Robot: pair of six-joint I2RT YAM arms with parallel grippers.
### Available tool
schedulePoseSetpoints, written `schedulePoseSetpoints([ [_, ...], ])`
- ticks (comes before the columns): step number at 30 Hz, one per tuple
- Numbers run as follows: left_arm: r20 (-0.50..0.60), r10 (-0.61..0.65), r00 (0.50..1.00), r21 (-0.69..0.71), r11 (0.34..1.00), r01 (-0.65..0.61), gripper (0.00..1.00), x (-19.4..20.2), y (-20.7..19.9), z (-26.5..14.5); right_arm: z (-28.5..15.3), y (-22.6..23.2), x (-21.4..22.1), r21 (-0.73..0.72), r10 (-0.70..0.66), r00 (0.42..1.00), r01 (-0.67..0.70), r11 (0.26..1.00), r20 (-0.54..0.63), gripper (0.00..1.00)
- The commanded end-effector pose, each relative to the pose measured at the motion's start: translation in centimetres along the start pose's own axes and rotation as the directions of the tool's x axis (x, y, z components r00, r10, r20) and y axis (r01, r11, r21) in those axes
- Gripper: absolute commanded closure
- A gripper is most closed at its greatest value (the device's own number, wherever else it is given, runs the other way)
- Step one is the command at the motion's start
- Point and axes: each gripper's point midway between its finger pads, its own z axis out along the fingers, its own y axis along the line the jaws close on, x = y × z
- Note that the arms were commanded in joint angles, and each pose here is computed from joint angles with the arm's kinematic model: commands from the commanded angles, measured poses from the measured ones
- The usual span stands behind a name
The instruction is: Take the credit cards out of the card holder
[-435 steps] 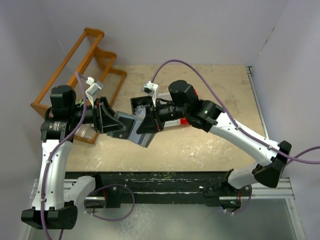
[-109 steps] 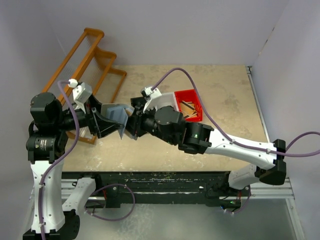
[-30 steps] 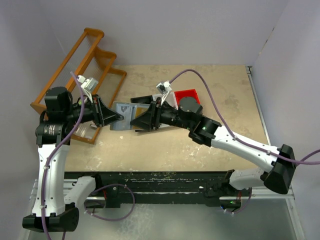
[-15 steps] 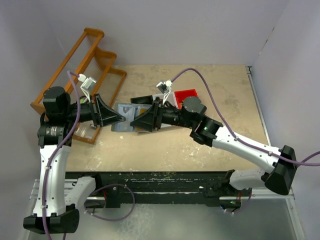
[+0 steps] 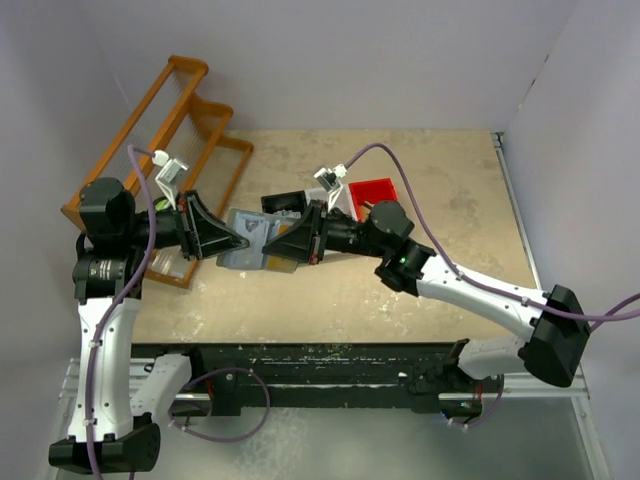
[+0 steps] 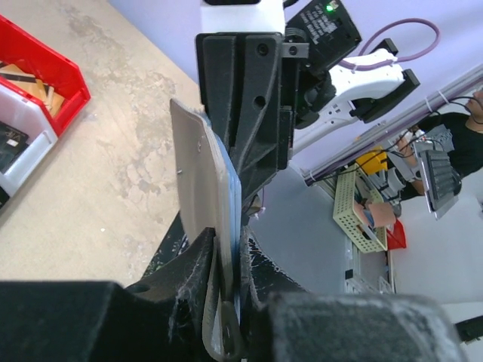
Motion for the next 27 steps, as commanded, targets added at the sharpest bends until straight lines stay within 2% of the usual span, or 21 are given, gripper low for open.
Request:
schedulePoseSetpoints([
  [1,-0.067,-0.006,0.998,0.118,0.993,0.014,0.78,1.5,-2.1,-0.2,0.6,4.4,-1.5,-0.19,-0.023,0.997,0.037,0.981,0.076,1.0],
  [6,-0.096,-0.016,0.995,0.166,0.986,0.032,0.69,1.9,-2.8,-0.4,-0.1,4.6,-0.7,-0.225,-0.024,0.998,0.038,0.974,0.064,1.0],
  [10,-0.116,-0.001,0.993,0.201,0.979,0.025,0.68,2.1,-3.8,-0.8,-0.7,4.7,-0.2,-0.228,-0.022,0.998,0.034,0.973,0.058,1.0],
  [16,-0.115,0.014,0.993,0.207,0.978,0.011,0.83,1.9,-4.4,-0.9,-1.5,4.0,0.3,-0.203,-0.013,0.997,0.028,0.979,0.074,1.0],
  [21,-0.109,0.028,0.994,0.204,0.979,-0.005,0.88,1.5,-4.8,-0.9,-1.7,3.4,0.7,-0.176,-0.011,0.997,0.024,0.984,0.071,1.0],
  [22,-0.107,0.032,0.994,0.203,0.979,-0.01,0.89,1.5,-4.9,-0.9,-1.7,3.2,0.7,-0.171,-0.008,0.997,0.02,0.985,0.071,0.94],
  [24,-0.103,0.04,0.994,0.2,0.98,-0.019,0.89,1.4,-5.0,-0.9,-1.7,3.1,0.7,-0.168,-0.006,0.997,0.019,0.986,0.078,0.76],
  [26,-0.098,0.038,0.994,0.194,0.981,-0.018,0.89,1.3,-4.9,-0.9,-1.5,3.2,0.2,-0.165,-0.007,0.996,0.022,0.986,0.092,0.64],
  [27,-0.095,0.037,0.995,0.19,0.982,-0.019,0.89,1.2,-4.8,-0.8,-1.3,3.2,-0.1,-0.16,-0.006,0.995,0.021,0.987,0.099,0.61],
])
